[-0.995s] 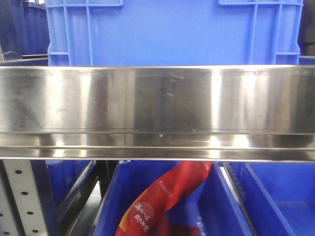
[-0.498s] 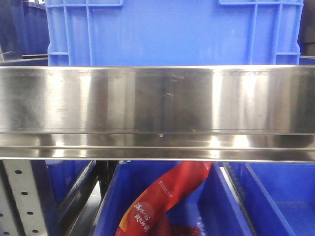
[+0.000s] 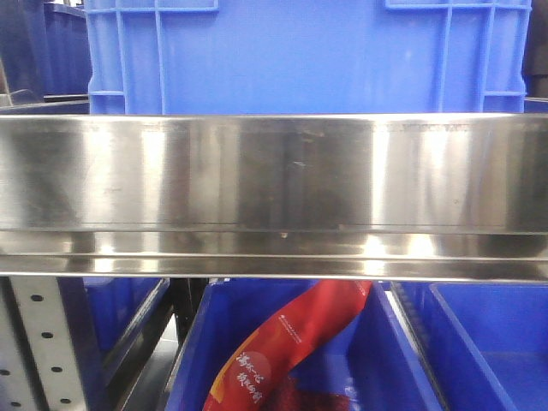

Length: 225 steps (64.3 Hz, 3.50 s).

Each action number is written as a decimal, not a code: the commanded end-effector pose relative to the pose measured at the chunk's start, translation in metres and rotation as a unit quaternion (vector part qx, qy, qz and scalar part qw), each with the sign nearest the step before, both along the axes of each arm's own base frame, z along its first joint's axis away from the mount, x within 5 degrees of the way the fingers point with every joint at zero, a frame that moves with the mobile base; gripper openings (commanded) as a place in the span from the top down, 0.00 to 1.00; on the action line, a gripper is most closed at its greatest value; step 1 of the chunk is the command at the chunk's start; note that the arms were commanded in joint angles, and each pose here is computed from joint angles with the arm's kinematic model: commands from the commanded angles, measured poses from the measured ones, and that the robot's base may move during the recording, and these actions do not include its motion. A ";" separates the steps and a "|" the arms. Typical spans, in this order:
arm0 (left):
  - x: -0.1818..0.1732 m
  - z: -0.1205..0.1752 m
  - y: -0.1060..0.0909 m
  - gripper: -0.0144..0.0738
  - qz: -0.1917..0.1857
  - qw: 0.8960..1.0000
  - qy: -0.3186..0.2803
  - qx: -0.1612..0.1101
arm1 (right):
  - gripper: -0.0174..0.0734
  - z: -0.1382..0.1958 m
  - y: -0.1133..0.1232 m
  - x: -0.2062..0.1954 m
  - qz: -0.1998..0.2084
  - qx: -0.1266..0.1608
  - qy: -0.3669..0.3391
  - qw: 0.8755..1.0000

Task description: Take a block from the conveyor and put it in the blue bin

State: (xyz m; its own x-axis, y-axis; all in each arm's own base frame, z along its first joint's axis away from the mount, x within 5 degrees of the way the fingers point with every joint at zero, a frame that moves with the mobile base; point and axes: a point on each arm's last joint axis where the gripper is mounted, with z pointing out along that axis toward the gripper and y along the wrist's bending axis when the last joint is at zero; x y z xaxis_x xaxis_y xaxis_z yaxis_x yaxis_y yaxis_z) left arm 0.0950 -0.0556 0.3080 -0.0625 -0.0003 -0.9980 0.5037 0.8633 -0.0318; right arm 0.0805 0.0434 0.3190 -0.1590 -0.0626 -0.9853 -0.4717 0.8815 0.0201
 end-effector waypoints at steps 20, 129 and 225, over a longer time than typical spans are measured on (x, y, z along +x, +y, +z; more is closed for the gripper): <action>-0.028 -0.057 0.043 0.96 0.168 0.984 -0.055 -0.025 | 0.99 0.002 -0.001 0.000 -0.001 0.000 -0.015 1.000; -0.039 -0.100 0.055 0.96 0.259 0.965 -0.041 -0.006 | 0.99 0.002 -0.016 -0.007 -0.072 0.028 -0.044 0.996; -0.039 -0.100 0.055 0.96 0.259 0.965 -0.041 -0.006 | 0.99 -0.110 -0.040 -0.024 -0.213 0.044 -0.094 0.972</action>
